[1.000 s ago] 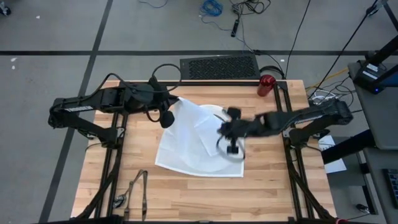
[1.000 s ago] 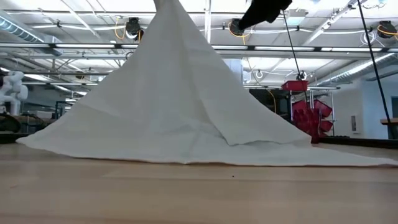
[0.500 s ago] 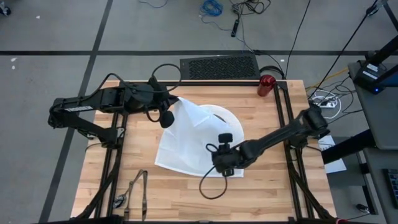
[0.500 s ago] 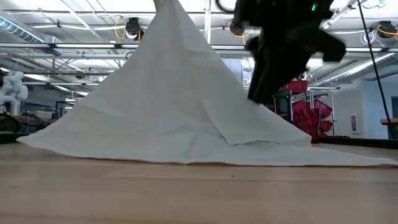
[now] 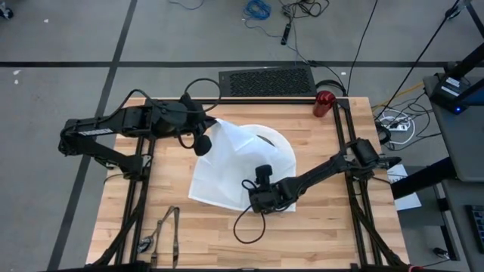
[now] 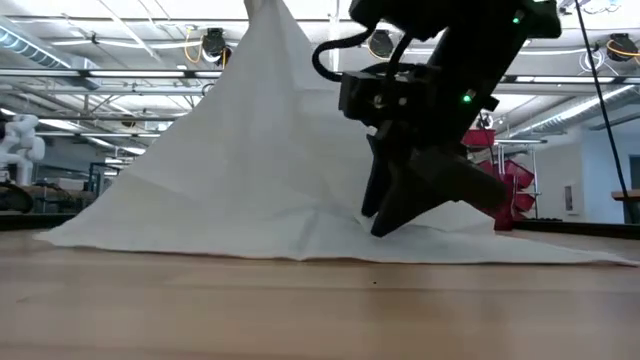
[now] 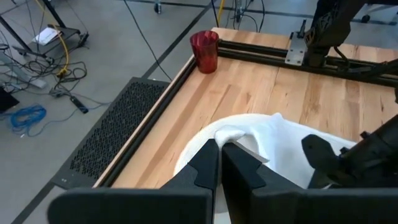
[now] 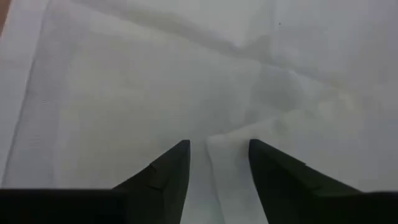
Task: Set table place
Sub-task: Fold the white napkin
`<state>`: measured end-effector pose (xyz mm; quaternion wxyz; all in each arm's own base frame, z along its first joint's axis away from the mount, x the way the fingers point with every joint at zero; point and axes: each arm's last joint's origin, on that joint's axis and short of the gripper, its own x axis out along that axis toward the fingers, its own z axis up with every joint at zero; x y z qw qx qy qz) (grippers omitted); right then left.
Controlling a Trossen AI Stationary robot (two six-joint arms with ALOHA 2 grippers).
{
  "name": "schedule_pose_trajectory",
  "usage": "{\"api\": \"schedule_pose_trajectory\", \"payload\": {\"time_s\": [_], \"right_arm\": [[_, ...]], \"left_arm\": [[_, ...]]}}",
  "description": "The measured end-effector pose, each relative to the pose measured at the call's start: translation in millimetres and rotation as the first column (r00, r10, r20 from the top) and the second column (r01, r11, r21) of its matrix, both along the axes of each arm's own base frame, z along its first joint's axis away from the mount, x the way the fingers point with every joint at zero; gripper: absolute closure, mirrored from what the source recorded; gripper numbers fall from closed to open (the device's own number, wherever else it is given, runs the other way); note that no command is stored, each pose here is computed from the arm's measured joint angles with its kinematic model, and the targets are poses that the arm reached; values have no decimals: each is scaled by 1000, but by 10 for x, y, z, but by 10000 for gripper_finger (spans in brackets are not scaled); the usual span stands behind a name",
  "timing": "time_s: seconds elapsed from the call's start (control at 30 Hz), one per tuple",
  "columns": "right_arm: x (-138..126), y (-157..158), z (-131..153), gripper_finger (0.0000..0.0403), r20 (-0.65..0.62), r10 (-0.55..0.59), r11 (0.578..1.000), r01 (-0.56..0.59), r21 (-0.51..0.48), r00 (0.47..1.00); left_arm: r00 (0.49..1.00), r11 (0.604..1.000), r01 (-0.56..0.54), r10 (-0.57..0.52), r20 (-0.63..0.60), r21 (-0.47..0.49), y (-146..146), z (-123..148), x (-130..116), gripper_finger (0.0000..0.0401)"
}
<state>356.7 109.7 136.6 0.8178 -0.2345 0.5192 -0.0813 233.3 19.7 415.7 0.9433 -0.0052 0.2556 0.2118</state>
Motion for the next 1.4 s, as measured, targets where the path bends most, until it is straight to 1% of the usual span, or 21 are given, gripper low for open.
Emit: {"api": "schedule_pose_trajectory", "payload": {"time_s": [0.17,0.3,0.43,0.63,0.8,0.93,1.17,1.3,1.4], "right_arm": [[4,-25,-55,270,-14,-17,1000,17,5,1000],[23,-67,-43,288,8,-63,998,62,26,998],[33,-106,-41,323,23,-96,995,95,19,995],[37,-123,-35,391,38,-112,994,112,-9,993],[33,-88,-16,401,31,-103,995,103,-13,994],[58,7,110,402,14,-81,996,81,-22,997],[124,182,429,403,-4,-38,999,38,-33,999],[105,222,644,403,1,-46,994,45,-98,999],[50,192,876,403,67,-62,988,71,-135,996]], "left_arm": [[1000,1000,-6,6,4,-10,0,-1,0,401],[1000,1000,-6,6,4,-10,0,-1,0,401],[1000,1000,-6,6,5,-10,0,0,0,401],[1000,1000,-6,6,4,-10,0,-1,-1,401],[1000,1000,-6,6,3,-10,-1,-2,-1,401],[1000,1000,-6,6,2,-10,0,-2,-2,401],[1000,1000,-6,6,2,-10,0,-2,-1,401],[1000,1000,-9,9,-15,-14,0,-17,-11,401],[997,999,-45,45,-58,7,10,-49,-39,401]]}}
